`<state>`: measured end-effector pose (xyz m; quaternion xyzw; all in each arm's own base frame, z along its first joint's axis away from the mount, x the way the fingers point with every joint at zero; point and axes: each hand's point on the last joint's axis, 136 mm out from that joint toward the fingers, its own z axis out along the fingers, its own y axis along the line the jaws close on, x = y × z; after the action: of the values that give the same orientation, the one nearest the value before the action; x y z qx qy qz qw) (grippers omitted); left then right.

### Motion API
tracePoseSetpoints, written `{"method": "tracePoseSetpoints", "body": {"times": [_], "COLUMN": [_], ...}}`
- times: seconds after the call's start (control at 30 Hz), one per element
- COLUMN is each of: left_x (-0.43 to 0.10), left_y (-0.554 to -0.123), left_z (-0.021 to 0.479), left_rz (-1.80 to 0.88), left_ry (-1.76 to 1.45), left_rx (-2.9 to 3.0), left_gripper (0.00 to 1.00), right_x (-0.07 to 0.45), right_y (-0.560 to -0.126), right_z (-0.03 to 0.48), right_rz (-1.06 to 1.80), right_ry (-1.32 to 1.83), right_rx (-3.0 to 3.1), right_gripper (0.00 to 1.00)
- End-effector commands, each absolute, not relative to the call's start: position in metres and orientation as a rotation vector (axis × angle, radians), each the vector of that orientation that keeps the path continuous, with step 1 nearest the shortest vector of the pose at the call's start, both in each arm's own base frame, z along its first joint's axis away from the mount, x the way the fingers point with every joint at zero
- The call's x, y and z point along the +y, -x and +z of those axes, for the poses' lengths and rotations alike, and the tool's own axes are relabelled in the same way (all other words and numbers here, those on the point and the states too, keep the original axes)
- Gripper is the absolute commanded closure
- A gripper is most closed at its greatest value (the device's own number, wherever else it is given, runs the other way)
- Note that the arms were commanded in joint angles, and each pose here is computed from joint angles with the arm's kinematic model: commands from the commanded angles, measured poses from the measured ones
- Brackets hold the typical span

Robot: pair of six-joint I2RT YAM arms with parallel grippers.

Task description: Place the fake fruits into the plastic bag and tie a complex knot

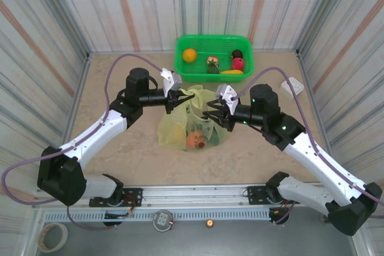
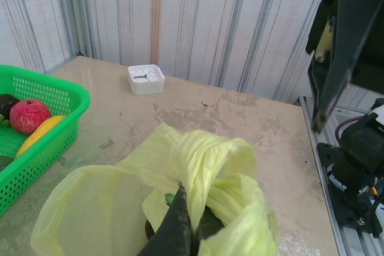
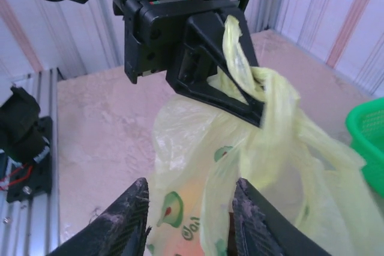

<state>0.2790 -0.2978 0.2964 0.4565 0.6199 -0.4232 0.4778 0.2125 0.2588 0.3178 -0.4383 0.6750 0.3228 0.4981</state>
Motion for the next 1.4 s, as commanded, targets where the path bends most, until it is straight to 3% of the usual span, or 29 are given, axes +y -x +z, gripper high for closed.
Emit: {"method": "tracePoseSetpoints", "body": {"times": [0.0,0.07,0.17,0.43,0.67,1.37], "left_x": [-0.296,-0.297,-0.299,-0.299,-0.299,-0.302], "left_y": [-0.266,-0.262,-0.256,-0.243,-0.235,-0.230], "left_z": [0.312,0.311,0.309,0.311,0.315,0.315], "left_rz": [-1.024,-1.023,-1.026,-1.031,-1.044,-1.077], "left_ry": [-1.155,-1.177,-1.216,-1.278,-1.302,-1.325], "left_rx": [1.419,1.400,1.385,1.326,1.289,1.269], "left_gripper": [1.00,1.00,1.00,1.00,1.00,1.00], "right_x": [0.250,0.247,0.243,0.258,0.267,0.296], "right_y": [-0.207,-0.216,-0.230,-0.222,-0.219,-0.251], "right_z": [0.307,0.317,0.334,0.332,0.313,0.294], "right_rz": [0.799,0.769,0.663,0.653,0.724,0.698], "right_ry": [1.098,1.043,1.045,1.433,1.615,1.674], "right_rx": [1.698,1.678,1.639,1.387,1.408,1.418], "right_gripper": [0.71,0.73,0.66,0.56,0.57,0.59]}}
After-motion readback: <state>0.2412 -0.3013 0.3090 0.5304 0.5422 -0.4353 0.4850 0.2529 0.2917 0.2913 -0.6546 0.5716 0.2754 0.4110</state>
